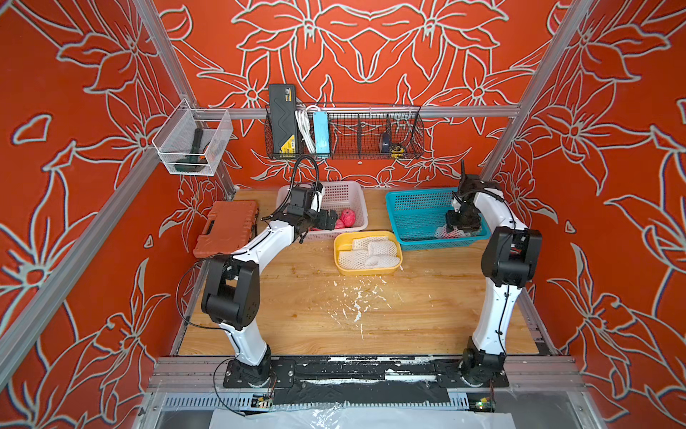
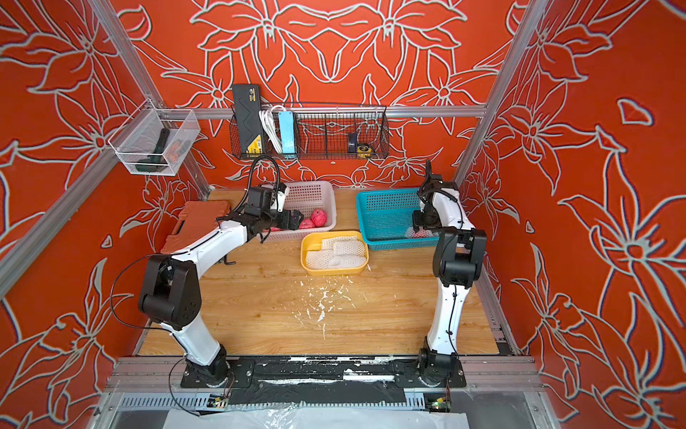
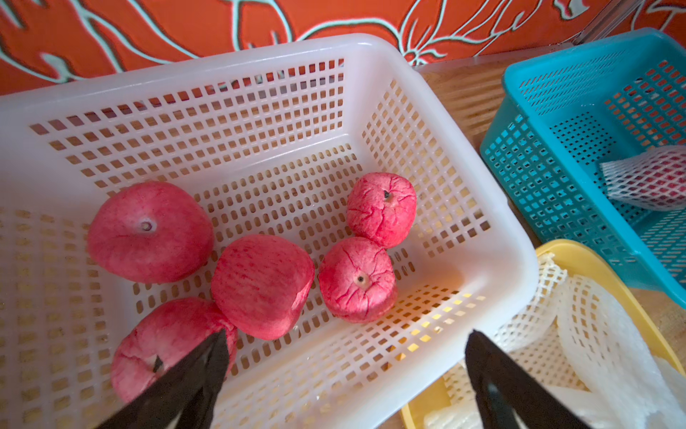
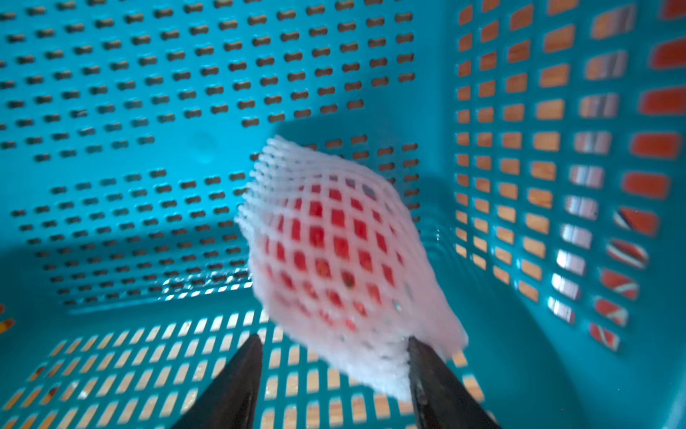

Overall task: Remove foam nets from apples
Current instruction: Pick up the apple from the basket, then place the apple at the center of the board.

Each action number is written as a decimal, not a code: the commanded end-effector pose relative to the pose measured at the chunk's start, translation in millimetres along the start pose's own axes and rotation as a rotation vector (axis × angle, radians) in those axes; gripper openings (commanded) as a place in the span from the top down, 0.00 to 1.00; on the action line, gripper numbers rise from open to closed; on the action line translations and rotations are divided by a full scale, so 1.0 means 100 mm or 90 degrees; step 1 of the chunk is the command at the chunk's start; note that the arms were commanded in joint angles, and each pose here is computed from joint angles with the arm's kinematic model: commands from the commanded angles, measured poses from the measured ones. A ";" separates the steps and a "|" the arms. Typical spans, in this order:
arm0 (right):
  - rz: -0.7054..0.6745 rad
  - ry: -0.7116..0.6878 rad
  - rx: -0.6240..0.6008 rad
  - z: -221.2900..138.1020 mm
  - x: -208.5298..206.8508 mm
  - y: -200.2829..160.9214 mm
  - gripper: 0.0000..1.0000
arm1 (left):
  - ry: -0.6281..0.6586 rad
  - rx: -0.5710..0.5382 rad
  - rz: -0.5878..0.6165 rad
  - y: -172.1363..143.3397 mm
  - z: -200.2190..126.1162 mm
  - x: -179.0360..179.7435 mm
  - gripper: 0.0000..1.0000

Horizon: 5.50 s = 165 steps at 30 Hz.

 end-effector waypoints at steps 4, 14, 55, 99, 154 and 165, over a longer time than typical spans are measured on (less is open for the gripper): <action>-0.015 -0.009 -0.030 0.00 -0.06 0.24 0.36 | -0.015 -0.011 0.010 0.04 -0.07 -0.07 0.02; -0.143 0.071 -0.174 -0.28 0.34 0.79 0.23 | -0.013 -0.003 0.011 0.00 -0.07 -0.06 0.02; 0.170 -0.024 -0.112 -0.42 -0.21 0.14 0.02 | -0.046 0.010 0.005 -0.12 -0.09 -0.13 0.02; 0.027 -0.053 -0.247 -0.74 -0.02 0.73 0.39 | -0.043 0.032 0.014 -0.19 -0.10 -0.17 0.02; -1.078 0.004 -0.323 -0.20 3.54 -1.88 0.04 | -0.287 0.274 -0.208 -2.10 -0.81 -0.19 0.18; -0.994 0.017 -0.423 -0.54 3.34 -2.03 0.01 | -0.343 0.375 -0.152 -2.31 -0.63 -0.55 0.21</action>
Point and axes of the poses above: each gripper's point midway between its finger pads, its own z axis out along the fingers, its own x axis along the line the jaws close on, y = z × x, the point moved 5 cm from there along -z, back along the fingers, and after that the axes turned 15 degrees about -z, right-handed, at the moved point
